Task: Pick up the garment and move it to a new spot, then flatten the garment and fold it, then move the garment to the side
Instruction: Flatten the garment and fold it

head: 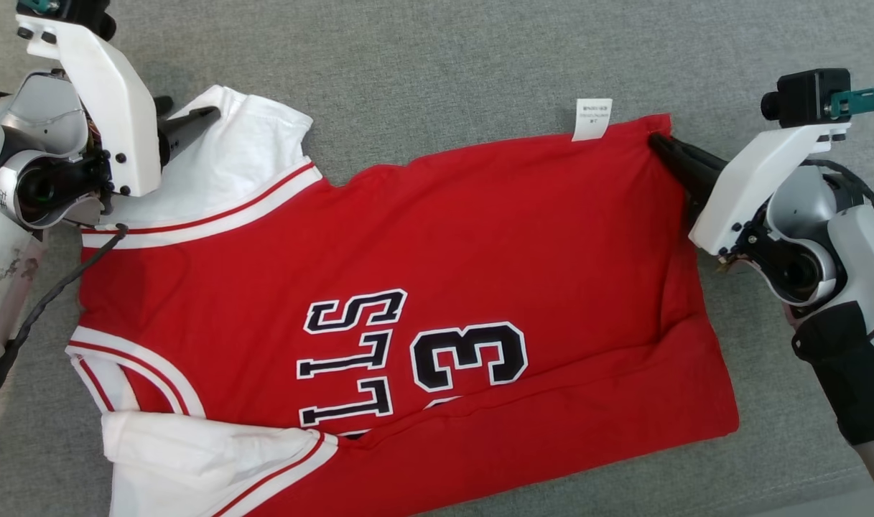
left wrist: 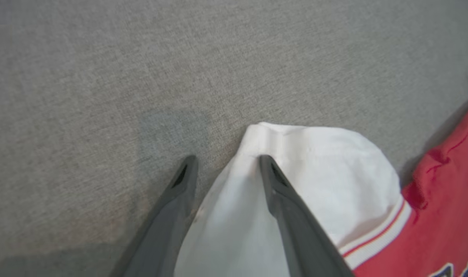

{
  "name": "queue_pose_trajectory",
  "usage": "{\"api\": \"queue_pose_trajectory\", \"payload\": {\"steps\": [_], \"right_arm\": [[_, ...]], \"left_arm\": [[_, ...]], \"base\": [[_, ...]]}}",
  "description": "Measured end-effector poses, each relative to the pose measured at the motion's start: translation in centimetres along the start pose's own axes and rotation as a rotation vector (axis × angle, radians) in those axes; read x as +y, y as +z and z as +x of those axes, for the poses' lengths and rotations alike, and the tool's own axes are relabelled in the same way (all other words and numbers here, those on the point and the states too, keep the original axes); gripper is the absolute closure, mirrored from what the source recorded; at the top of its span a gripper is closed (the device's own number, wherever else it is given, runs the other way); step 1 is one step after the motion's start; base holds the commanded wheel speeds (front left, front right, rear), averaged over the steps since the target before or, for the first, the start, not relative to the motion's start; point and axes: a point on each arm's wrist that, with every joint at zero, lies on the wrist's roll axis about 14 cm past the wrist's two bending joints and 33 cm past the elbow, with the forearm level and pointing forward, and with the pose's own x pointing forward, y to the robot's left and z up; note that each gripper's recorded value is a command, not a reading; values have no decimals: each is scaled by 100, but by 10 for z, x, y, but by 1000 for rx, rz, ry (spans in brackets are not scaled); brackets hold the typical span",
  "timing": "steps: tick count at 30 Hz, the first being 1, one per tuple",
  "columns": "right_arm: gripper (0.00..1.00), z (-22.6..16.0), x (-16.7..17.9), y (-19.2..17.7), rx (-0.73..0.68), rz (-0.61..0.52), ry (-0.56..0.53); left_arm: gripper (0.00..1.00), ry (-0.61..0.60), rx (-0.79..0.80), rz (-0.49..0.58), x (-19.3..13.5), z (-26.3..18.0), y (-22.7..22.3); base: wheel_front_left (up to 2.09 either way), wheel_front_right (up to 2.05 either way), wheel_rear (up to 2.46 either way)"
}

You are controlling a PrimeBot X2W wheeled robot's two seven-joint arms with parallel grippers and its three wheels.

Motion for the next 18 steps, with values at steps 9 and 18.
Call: {"api": "queue_pose_trajectory", "payload": {"steps": [9,18], "right_arm": [[100,-1,6,5,-24,-11,19],[100,-13,9,19,-93,-18,19]], "left_arm": [[100,-9,-45,24,-8,-14,9],[100,4,-81,36,-13,-39,16]], "base": [[0,0,0],[0,0,0]]}}
